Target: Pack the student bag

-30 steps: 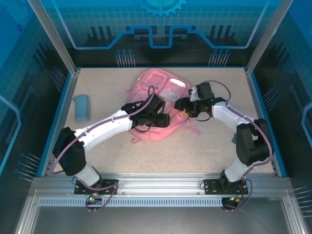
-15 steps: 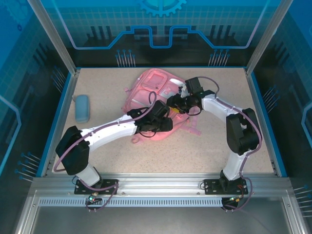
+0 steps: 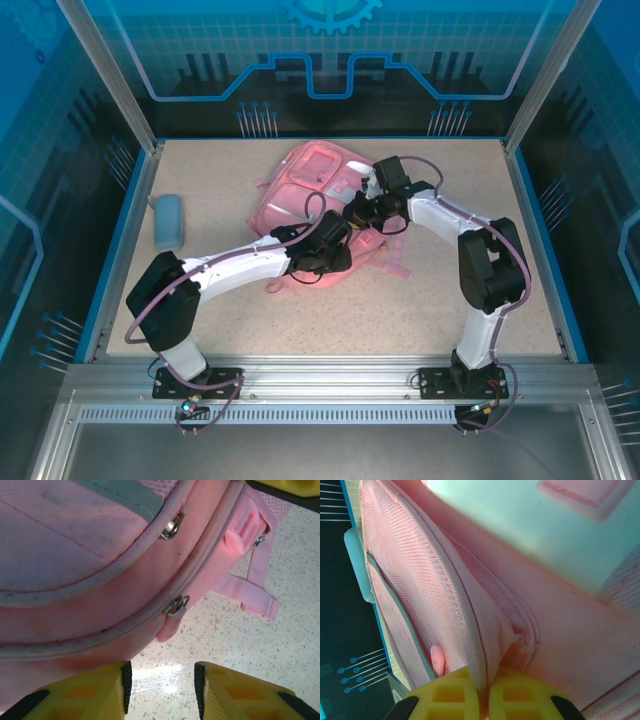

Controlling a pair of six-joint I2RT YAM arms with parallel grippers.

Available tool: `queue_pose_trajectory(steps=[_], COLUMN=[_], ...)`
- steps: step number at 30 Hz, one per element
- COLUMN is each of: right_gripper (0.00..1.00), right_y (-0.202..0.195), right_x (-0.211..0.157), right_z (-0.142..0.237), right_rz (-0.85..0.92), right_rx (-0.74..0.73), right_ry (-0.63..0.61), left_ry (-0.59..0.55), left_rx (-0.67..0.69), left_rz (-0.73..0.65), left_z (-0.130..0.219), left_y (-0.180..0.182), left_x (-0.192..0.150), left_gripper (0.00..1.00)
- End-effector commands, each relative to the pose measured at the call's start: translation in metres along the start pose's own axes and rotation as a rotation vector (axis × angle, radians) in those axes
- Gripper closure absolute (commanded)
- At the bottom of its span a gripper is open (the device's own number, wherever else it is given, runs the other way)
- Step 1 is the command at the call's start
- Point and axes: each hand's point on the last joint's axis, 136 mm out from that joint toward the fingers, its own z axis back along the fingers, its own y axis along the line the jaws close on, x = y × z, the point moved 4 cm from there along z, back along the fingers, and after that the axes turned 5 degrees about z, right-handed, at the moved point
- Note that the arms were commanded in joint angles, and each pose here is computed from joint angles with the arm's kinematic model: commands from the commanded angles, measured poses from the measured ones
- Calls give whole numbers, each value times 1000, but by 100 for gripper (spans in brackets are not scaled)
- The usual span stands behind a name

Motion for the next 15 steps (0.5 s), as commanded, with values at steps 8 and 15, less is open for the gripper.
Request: queue_pose_trajectory(steps=[8, 15], right_gripper=[100, 100], right_y=[73, 84], right_x=[-12, -16], right_z=[23, 24], right_rz=[116, 120], right_rx=[219, 254], right_ry=[-11, -4], left_ry=[-92, -192], left_rx=[47, 124], left_rz=[78, 116], left_z=[-5, 0], left_y=[14, 30], left_x=[3, 12], left_gripper=[61, 62])
